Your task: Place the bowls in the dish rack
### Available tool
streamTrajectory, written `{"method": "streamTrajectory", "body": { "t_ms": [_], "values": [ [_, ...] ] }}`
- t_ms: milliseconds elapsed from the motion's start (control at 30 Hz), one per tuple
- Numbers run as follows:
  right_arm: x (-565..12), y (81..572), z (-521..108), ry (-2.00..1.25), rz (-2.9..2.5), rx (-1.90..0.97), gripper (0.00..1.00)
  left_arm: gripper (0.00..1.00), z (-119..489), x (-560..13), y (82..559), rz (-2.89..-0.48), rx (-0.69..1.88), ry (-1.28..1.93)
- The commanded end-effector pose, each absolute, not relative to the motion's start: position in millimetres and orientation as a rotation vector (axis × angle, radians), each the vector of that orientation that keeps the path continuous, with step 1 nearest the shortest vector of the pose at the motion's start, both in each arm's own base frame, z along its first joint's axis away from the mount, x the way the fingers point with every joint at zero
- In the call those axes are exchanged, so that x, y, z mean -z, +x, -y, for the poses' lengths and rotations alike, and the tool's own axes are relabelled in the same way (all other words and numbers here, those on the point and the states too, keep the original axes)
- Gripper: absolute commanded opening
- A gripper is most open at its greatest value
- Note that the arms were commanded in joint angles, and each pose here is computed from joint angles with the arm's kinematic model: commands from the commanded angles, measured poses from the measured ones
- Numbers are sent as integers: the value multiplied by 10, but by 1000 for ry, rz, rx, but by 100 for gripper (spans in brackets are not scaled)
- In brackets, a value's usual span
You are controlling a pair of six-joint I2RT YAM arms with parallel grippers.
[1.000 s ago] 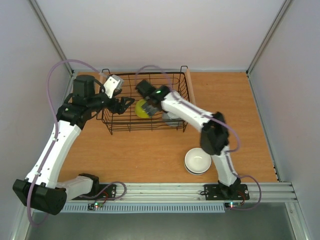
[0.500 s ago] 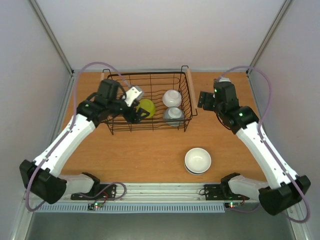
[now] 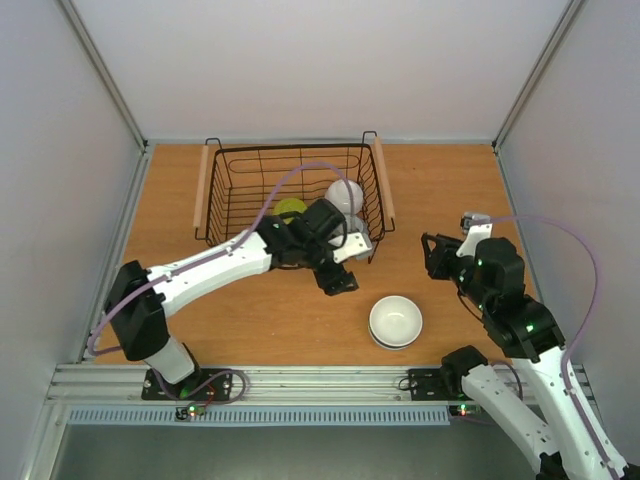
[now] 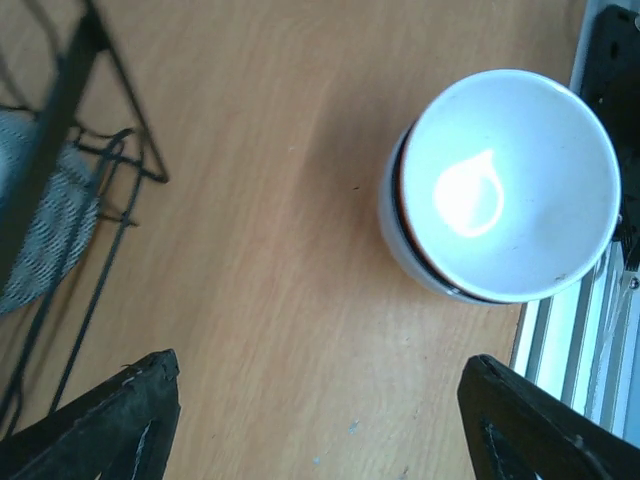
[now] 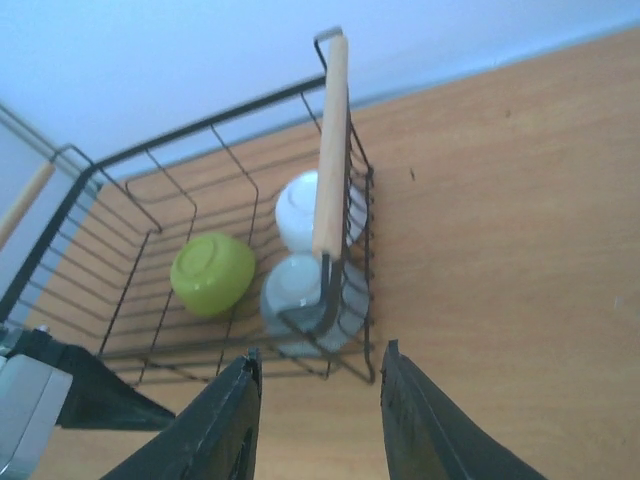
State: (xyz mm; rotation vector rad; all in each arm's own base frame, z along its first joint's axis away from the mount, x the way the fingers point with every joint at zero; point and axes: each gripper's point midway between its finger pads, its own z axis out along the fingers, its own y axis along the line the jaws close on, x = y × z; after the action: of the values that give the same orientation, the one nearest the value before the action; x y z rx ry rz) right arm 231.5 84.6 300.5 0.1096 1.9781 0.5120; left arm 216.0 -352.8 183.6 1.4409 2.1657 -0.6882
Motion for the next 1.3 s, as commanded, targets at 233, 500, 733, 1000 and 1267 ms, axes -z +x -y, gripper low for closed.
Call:
{"method": "streamTrajectory", "body": {
  "t_ms": [233,500,733,1000,1267],
  "values": [
    [-2229,1880,-819,184,-2157,-599,33,76,4134,-1721,1995,-2056,511,1625],
    [-2231,1848,-789,199,-2142,-601,34,74,4418,-1354,1965,-2084,367,1687],
    [-2236,1850,-808,187,-2142,-608,36,70,4510,-1186,1963,-2115,335,1701],
    [-2216,1871,-808,190,-2152,-599,38,43,4554,-1107,1804,-2117,353,1757],
    [-2206,1881,-808,191,-2159,-593,40,42,4595,-1100,1664,-2098,371,1797]
  ]
}}
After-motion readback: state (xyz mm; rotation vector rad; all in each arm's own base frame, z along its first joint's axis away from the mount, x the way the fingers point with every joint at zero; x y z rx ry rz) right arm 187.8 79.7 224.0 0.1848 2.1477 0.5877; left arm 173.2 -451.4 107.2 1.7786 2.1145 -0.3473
